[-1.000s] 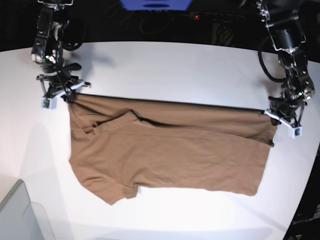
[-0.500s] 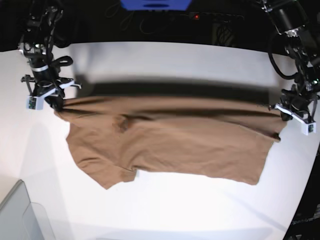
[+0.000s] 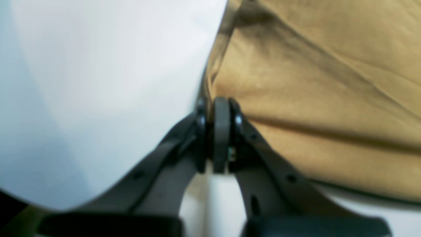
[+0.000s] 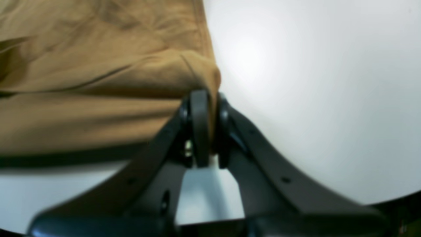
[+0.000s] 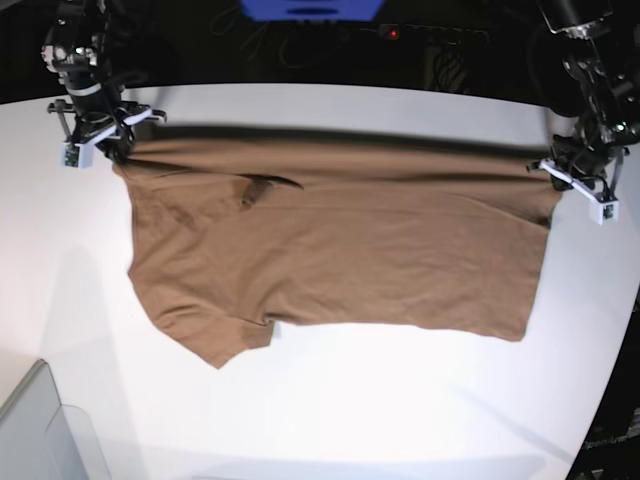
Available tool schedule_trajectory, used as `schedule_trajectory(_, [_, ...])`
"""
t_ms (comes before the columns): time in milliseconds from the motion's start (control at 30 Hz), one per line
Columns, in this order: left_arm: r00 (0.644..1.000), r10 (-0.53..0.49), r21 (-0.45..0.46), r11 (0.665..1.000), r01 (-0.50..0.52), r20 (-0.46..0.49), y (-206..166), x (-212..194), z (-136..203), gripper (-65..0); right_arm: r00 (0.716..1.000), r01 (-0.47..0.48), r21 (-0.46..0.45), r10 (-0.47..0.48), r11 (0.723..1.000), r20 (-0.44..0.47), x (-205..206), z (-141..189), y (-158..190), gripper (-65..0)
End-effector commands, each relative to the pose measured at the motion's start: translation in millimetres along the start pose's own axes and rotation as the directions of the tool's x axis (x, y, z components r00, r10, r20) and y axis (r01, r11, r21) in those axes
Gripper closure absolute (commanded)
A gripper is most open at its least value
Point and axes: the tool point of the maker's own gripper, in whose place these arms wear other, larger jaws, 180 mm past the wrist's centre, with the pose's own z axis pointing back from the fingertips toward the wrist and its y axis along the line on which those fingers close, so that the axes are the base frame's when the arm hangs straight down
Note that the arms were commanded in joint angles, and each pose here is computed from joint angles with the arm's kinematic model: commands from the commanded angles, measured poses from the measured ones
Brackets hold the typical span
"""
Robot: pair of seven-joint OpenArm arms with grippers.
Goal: Layout the t-shirt on the table in an organized manner, then fold the t-shirt properly
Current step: 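Regrasp the shirt edge with both grippers and pull it back flat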
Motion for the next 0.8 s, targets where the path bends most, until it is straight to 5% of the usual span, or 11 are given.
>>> schedule_trajectory(0, [0.999,-0.021,0.028,0.999,0.02,0.038,9.7,13.5,6.6,-0.3,0.999,-0.007,-0.013,0.008,1.0,0.033,8.0,3.3,-4.4,0.0])
schedule_trajectory(333, [1.0,-0.017,0.031,0.999,0.017,-0.008,12.1,-7.8,6.8,-1.0,0.998,0.039,-0.016,-0.04,0.999,-0.05,-27.6,1.9,-0.6,0.0])
schedule_trajectory(500, [1.0,-0.013,0.027,1.0,0.013,-0.007,11.0,-7.9,6.6,-2.3,0.997,-0.01,0.105,0.018,0.994,-0.076,-38.8,1.1,17.9,0.0])
schedule_trajectory(600, [1.0,-0.013,0.027,1.0,0.013,-0.021,11.5,-15.3,7.7,-10.6,0.997,-0.014,0.114,0.023,0.993,-0.08,-39.6,1.4,19.3,-3.0])
schedule_trajectory(767, [1.0,-0.007,0.021,1.0,0.007,-0.017,6.7,-16.9,7.9,-27.7,0.997,-0.014,0.114,0.023,0.993,-0.08,-39.6,1.4,19.3,-21.1])
